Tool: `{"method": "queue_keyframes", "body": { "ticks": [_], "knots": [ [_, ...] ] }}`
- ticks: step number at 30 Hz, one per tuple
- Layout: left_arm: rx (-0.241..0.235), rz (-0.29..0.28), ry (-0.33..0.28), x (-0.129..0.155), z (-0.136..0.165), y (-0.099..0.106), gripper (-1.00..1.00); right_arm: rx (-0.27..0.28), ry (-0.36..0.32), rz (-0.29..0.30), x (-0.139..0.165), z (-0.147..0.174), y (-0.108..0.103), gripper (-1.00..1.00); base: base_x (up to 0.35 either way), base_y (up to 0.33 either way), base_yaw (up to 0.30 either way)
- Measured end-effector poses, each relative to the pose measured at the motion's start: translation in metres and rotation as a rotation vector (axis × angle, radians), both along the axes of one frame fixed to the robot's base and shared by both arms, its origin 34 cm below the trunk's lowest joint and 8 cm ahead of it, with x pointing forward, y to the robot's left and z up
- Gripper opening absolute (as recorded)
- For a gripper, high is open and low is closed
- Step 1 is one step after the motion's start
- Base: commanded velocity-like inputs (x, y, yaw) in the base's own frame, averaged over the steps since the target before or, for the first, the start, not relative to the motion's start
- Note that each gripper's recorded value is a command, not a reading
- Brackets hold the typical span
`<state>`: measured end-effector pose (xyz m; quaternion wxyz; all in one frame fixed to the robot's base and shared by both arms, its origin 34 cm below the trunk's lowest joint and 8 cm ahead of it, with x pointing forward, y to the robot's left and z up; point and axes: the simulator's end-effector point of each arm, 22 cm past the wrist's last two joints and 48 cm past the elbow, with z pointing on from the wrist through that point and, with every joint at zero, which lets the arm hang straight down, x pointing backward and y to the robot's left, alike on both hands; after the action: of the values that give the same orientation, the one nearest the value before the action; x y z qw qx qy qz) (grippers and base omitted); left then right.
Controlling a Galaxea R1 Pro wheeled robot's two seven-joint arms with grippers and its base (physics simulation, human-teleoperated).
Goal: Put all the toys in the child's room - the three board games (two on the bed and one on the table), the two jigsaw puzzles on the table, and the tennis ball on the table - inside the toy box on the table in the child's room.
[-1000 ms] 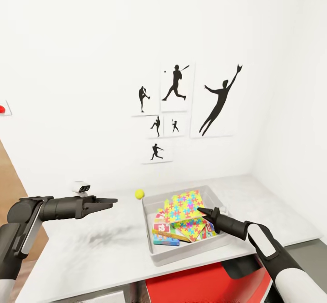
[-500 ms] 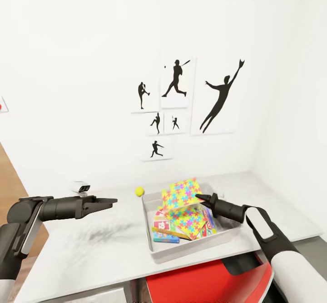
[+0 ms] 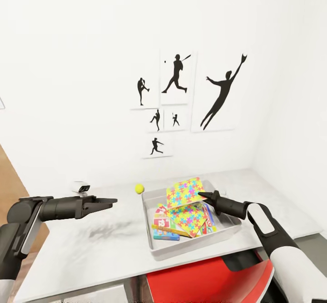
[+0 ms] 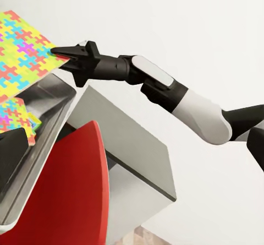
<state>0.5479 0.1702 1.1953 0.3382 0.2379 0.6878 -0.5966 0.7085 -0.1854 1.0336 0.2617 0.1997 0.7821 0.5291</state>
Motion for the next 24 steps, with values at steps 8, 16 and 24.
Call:
{"method": "queue_keyframes", "body": {
  "ticks": [8,16,24],
  "knots": [
    [0.000,0.000,0.013,0.002,-0.006,0.000,1.00,-0.049,0.057,-0.012,-0.001,-0.022,-0.001,-1.00,0.000,0.000,0.000],
    [0.000,0.000,0.026,0.005,-0.011,0.000,1.00,-0.054,0.074,-0.013,-0.001,-0.031,-0.001,-1.00,0.000,0.000,0.000],
    [0.001,0.001,0.039,0.007,-0.017,0.000,1.00,-0.054,0.088,-0.012,-0.001,-0.039,-0.001,-1.00,0.000,0.000,0.000]
  ]
}}
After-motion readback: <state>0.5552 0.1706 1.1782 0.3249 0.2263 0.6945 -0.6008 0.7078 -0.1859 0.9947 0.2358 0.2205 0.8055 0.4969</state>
